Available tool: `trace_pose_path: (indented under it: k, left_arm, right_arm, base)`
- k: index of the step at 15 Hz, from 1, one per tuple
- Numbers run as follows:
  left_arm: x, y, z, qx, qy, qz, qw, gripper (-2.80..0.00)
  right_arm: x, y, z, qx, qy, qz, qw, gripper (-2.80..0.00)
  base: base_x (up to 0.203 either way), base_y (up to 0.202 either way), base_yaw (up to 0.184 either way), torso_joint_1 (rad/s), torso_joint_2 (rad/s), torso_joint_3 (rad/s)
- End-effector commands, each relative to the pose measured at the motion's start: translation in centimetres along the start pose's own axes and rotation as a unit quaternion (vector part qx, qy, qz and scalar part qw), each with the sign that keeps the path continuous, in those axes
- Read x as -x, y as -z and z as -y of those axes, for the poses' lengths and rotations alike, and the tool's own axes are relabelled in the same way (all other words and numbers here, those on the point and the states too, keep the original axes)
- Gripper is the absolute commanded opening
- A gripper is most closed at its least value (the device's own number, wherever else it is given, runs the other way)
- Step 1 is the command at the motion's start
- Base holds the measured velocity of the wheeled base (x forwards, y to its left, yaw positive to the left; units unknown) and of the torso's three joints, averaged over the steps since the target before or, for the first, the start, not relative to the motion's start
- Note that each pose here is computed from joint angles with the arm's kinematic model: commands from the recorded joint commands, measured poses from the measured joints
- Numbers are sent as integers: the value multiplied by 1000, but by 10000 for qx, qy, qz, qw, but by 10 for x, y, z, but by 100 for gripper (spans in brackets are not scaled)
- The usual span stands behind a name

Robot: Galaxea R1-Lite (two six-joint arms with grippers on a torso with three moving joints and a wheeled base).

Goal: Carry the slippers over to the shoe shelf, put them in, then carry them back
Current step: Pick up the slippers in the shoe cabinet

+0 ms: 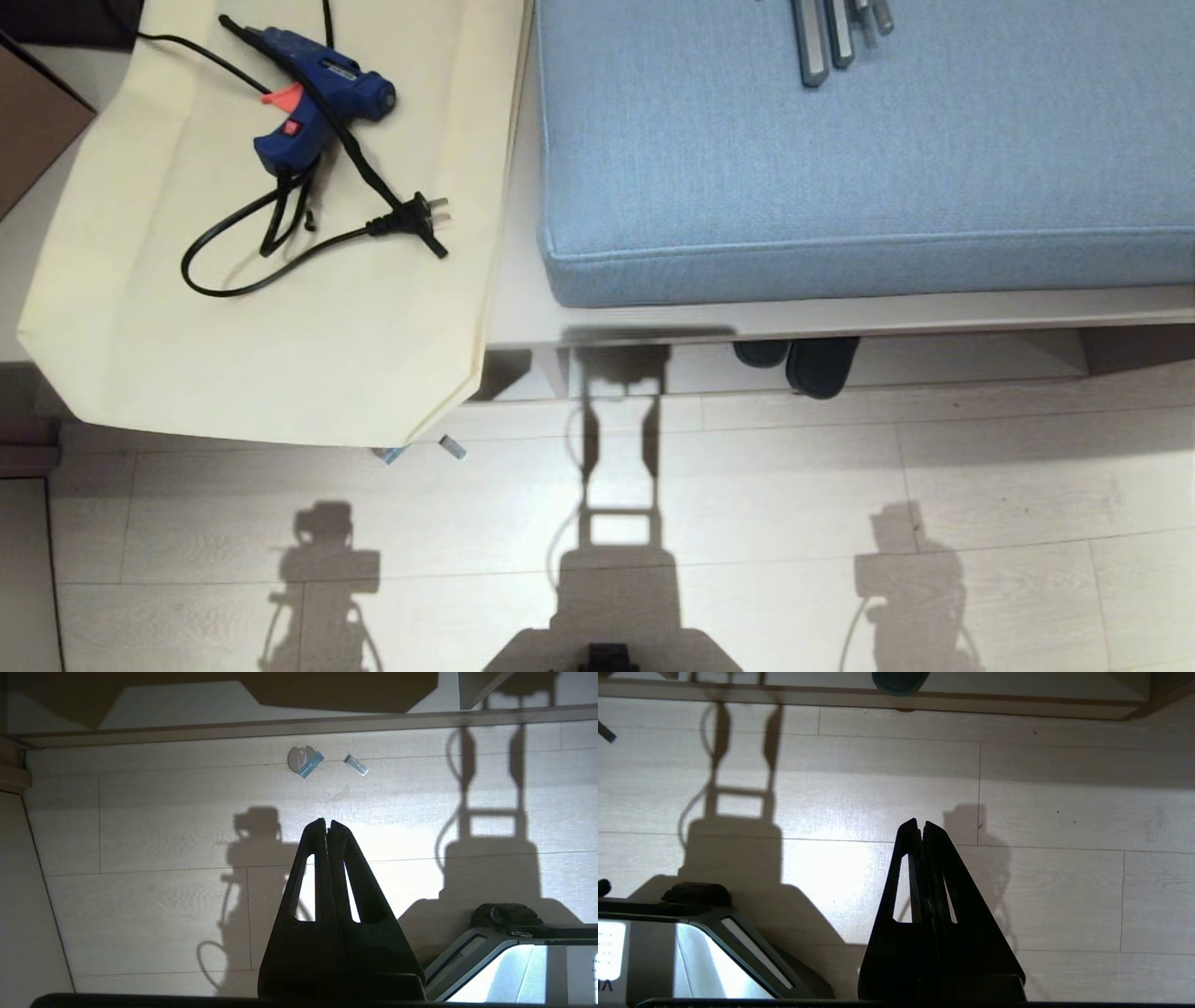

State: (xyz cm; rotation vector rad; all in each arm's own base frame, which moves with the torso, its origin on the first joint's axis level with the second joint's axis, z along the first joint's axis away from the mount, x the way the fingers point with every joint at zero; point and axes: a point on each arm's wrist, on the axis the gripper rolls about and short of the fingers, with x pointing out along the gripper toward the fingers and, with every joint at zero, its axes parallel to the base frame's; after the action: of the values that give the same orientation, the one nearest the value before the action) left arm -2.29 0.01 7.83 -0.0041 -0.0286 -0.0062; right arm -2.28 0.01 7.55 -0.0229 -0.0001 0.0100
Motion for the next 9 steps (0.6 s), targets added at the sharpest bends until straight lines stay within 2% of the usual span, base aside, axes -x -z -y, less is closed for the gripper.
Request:
trace_pose_path:
  k: [1, 9]
  left_arm:
    - [-1, 2, 0, 3, 0, -36, 10000, -280]
    - [-1, 2, 0, 3, 0, -36, 10000, -280]
  right_arm:
    - [0, 0, 0, 0, -4, 0, 10000, -280]
    - [0, 0, 0, 0, -4, 0, 10000, -280]
  base:
    - [0, 0, 0, -2, 2, -203]
    - [0, 0, 0, 4, 4, -196]
